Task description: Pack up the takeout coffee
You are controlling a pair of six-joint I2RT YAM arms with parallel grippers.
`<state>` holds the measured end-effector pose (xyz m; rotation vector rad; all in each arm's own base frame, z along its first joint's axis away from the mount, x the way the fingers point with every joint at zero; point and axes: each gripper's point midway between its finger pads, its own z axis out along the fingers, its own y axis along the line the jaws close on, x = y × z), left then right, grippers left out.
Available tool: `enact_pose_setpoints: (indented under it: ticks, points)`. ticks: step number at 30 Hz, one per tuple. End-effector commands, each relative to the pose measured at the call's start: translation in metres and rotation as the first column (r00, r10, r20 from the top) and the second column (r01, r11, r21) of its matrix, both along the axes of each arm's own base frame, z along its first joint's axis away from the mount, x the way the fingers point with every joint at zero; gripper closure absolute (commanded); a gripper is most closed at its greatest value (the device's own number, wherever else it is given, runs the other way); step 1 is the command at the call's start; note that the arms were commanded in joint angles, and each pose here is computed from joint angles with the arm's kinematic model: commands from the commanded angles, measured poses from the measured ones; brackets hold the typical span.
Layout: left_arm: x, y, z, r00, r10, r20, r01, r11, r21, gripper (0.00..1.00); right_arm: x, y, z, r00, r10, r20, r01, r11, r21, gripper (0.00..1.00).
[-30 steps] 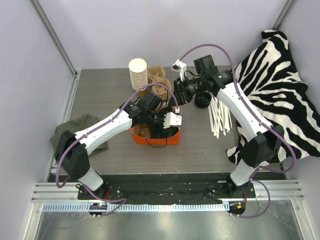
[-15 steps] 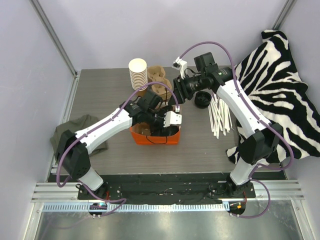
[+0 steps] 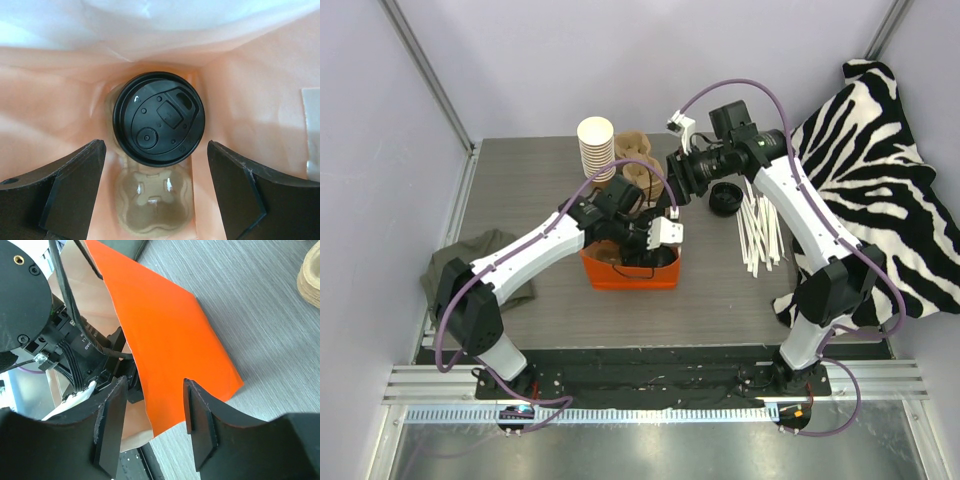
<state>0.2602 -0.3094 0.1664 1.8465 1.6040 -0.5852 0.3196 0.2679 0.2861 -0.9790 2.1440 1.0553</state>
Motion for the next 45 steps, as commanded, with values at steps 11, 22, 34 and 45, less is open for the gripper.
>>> enact_pose_setpoints:
  ticks: [11, 22, 34, 45]
  points:
    - [0.026, -0.004, 0.051, 0.99, 0.038, 0.134, -0.024, 0.994, -0.106, 0.11, -0.004, 0.0, 0.012, 0.999, 0.013, -0.036, -0.013, 1.0, -0.007, 0.3]
    - [0.035, -0.002, 0.067, 0.986, 0.079, 0.146, -0.06, 0.989, -0.133, 0.11, -0.004, -0.005, 0.028, 1.0, 0.016, -0.014, -0.016, 0.999, 0.028, 0.29]
    - [0.044, 0.002, 0.063, 0.988, 0.091, 0.127, -0.075, 0.989, -0.127, 0.11, 0.0, -0.019, 0.056, 0.999, 0.001, 0.039, -0.003, 0.998, 0.07, 0.27]
    - [0.048, 0.0, 0.094, 0.985, 0.115, 0.127, -0.09, 0.979, -0.185, 0.11, 0.012, -0.03, 0.063, 0.998, -0.042, 0.055, 0.038, 0.997, 0.066, 0.24]
